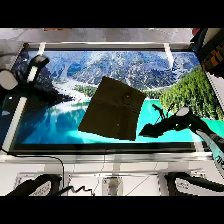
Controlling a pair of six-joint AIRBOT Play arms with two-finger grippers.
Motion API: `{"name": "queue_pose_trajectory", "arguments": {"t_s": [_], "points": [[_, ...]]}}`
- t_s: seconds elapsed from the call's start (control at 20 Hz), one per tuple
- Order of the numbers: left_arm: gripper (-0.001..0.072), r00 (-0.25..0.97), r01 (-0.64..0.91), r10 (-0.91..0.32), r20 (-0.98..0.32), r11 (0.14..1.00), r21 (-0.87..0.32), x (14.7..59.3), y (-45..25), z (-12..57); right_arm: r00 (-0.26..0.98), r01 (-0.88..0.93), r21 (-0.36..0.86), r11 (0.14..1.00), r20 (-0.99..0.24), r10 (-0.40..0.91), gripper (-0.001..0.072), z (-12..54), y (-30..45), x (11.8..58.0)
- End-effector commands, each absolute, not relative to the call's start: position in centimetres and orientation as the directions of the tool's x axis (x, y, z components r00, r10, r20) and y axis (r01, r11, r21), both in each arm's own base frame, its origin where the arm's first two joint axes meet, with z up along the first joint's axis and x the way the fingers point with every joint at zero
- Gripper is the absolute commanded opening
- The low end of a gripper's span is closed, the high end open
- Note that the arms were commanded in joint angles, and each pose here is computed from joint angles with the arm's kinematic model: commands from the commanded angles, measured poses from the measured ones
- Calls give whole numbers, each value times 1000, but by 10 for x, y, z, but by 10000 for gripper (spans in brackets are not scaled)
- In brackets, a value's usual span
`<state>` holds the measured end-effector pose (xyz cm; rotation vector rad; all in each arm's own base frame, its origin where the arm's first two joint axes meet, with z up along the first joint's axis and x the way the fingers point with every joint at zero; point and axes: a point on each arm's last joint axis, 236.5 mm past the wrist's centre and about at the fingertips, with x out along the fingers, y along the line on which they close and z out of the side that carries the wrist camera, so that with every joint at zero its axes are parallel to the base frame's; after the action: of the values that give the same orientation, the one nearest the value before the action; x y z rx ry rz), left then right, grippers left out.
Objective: Fold the clothes and pants, and hang the long-sleeved shirts on hangers.
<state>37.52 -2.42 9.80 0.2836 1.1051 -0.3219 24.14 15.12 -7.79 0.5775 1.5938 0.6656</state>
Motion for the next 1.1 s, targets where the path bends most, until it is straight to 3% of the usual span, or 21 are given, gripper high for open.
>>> {"name": "queue_pose_trajectory", "arguments": {"t_s": [0.0,0.25,0.6,0.85,1.05], "points": [[683,305,205,-280,-910,953,-224,347,-8,37,-31,149,723,675,-678,734,460,-101,161,237],[696,187,86,-329,-926,944,-318,301,-2,-36,17,173,707,685,-698,716,461,-109,174,248],[695,172,-28,-435,-884,895,-445,293,-30,-78,46,218,680,700,-724,688,441,-119,192,256],[696,193,-102,-575,-795,794,-599,300,-62,-89,74,177,702,689,-708,702,65,-107,200,271],[695,223,-112,-617,-755,753,-648,308,-79,-96,87,137,714,686,-699,710,36,-97,202,280]]}}
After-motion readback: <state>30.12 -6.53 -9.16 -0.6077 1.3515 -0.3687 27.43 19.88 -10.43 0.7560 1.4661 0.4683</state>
